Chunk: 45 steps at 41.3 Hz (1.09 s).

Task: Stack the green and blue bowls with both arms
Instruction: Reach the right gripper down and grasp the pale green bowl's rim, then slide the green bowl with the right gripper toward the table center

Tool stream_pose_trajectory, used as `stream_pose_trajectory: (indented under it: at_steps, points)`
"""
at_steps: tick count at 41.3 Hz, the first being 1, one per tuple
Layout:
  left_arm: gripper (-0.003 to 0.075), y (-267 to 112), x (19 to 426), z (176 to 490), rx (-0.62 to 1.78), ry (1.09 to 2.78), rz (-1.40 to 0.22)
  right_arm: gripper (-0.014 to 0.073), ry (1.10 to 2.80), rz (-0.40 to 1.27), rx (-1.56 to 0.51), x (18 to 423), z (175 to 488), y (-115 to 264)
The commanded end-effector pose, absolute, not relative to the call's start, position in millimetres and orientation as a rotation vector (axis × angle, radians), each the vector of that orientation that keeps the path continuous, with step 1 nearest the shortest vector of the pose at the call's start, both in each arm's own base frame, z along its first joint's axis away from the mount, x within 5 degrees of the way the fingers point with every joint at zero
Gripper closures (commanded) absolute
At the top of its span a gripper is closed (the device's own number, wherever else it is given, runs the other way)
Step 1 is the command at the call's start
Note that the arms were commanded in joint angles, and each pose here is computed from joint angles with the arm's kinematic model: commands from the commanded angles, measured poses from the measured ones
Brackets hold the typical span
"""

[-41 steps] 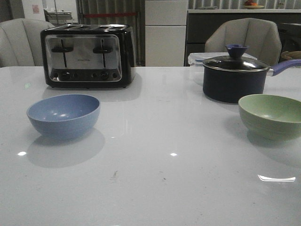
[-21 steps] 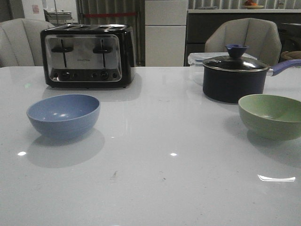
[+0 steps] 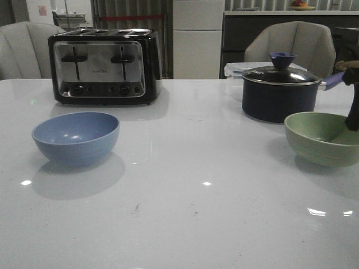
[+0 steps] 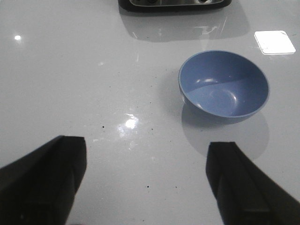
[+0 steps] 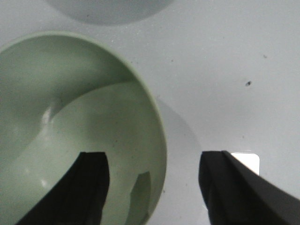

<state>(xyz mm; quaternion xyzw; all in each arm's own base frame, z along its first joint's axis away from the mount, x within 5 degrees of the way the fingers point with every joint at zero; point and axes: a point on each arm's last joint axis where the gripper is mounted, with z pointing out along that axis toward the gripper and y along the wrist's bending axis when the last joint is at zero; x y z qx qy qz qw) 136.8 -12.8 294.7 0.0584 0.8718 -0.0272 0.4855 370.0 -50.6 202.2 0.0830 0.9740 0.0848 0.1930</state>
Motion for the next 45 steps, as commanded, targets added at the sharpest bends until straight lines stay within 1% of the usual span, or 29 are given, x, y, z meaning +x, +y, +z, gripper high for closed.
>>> stream_pose_trajectory:
  at_steps: [1, 5, 11, 13, 17, 22, 27, 33, 38, 45]
  points:
    - [0.0141, -13.0, 141.5, 310.5, 0.114, 2.019, -0.078, 0.0074, 2.628, 0.218, 0.235, 382.6, 219.5, -56.0]
    - [0.0141, -13.0, 141.5, 310.5, 0.114, 2.019, -0.078, 0.0123, 2.640, 0.218, 0.236, 389.1, 212.2, -57.5]
    - [0.0141, -13.0, 141.5, 310.5, 0.114, 2.019, -0.078, 0.0284, 2.648, 0.220, 0.237, 392.2, 208.6, -58.0]
    - [0.0141, -13.0, 141.5, 310.5, 0.114, 2.019, -0.078, 0.0326, 2.648, 0.220, 0.237, 392.3, 208.8, -58.0]
    - [0.0141, -13.0, 141.5, 310.5, 0.114, 2.019, -0.078, 0.0405, 2.638, 0.219, 0.233, 391.1, 214.0, -57.7]
    - [0.0141, -13.0, 141.5, 310.5, 0.114, 2.019, -0.078, 0.0464, 2.617, 0.217, 0.220, 387.3, 226.2, -56.7]
    - [0.0141, -13.0, 141.5, 310.5, 0.114, 2.019, -0.078, 0.0483, 2.598, 0.217, 0.177, 382.4, 240.9, -50.6]
    - [0.0141, -13.0, 141.5, 310.5, 0.114, 2.019, -0.078, 0.0483, 2.584, 0.238, 0.049, 375.9, 259.5, -23.1]
    - [0.0141, -13.0, 141.5, 310.5, 0.114, 2.019, -0.078, 0.0483, 2.577, 0.278, -0.106, 371.2, 268.7, 18.9]
    - [0.0141, -13.0, 141.5, 310.5, 0.114, 2.019, -0.078, 0.0483, 2.557, 0.341, -0.327, 364.9, 266.9, 84.8]
